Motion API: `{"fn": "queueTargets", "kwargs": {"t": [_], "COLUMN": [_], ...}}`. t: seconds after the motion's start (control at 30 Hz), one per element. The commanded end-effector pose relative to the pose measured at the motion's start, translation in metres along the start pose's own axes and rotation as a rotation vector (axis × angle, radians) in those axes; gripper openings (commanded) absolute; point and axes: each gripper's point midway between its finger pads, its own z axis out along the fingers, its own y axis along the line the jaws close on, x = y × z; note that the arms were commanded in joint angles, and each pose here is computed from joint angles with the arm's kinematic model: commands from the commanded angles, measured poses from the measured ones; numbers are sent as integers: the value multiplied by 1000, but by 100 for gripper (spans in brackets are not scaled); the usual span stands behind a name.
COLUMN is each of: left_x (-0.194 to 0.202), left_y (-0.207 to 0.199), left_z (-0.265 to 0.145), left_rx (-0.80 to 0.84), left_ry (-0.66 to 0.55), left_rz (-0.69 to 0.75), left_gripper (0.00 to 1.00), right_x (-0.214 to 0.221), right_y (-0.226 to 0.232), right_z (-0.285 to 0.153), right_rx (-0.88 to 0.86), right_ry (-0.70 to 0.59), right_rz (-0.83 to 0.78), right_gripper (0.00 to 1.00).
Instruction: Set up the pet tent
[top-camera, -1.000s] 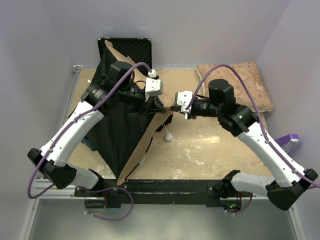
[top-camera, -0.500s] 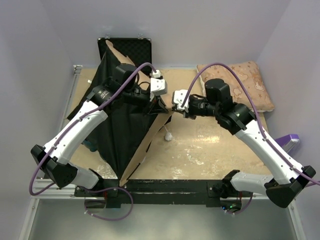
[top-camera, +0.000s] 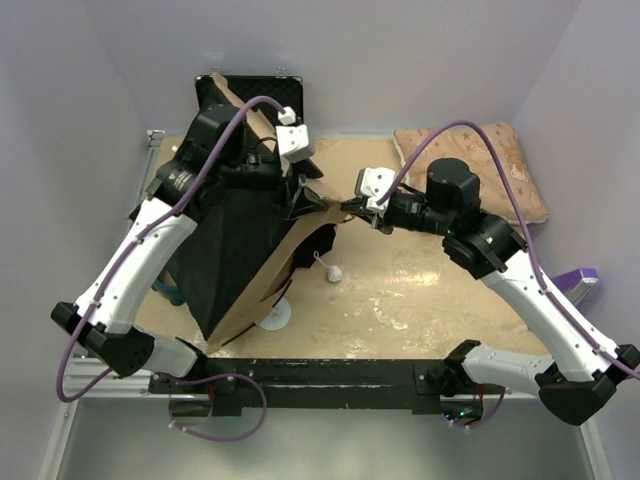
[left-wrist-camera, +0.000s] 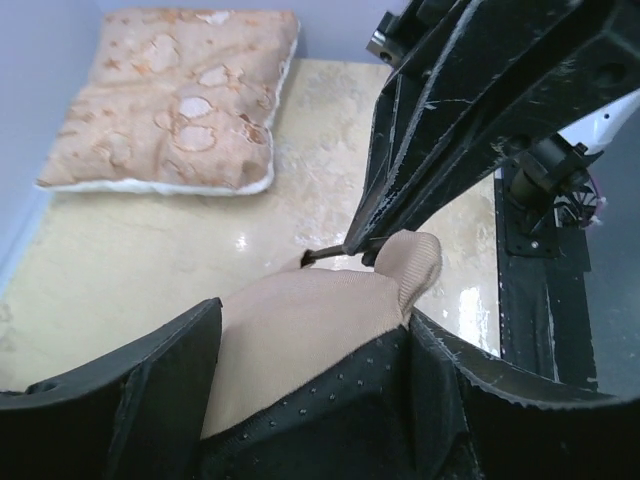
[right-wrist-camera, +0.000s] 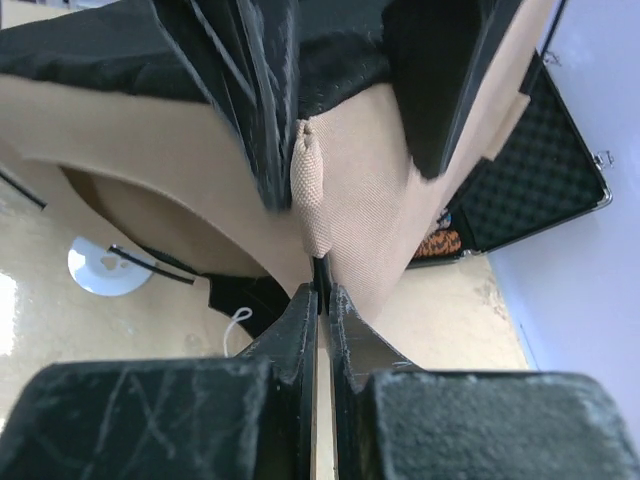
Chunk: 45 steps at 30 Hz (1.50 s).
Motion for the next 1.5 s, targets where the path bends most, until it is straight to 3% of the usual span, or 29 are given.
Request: {"fn": "queueTargets", "kwargs": {"t": [0.0,0.27,0.5,0.77,0.87,0.9,0.97,1.03,1.13,1.3,1.47], "left_x": [-44,-56,-51,-45,-45,-47,-56,-71,-100,-124,-140], "left_y": [-6,-21,-50,-35,-32,-30,-23,-12,6,13,8], "left_z": [-35,-42,-12,0,0,0,-5,-15,-37,-58,-77], "left_rx": [-87,-21,79,51,31,16,-31,-99,-190,-265,-332], "left_ry": [-90,-90,-60,-24,-22,-26,-47,-81,-155,-215,-282], "left_rz": [106,265,289,291,305,305,318,352,379,430,493], "left_gripper": [74,81,65,28,3,0,0,0,0,0,0], "right_x": [-23,-46,-59,-69,-72,-72,-71,-71,-60,11,82], "right_y": [4,-10,-14,-15,-15,-18,-19,-28,-44,-68,-59], "right_z": [-10,-8,-7,-9,-12,-14,-15,-23,-37,-59,-40], "right_rx": [12,34,29,14,19,33,57,130,217,308,219], "right_ry": [-77,-134,-164,-182,-189,-189,-188,-183,-179,-104,-45], "right_rz": [55,31,16,-14,-19,-12,25,83,199,368,522], "right_gripper": [0,0,0,0,0,4,40,67,84,88,88]}}
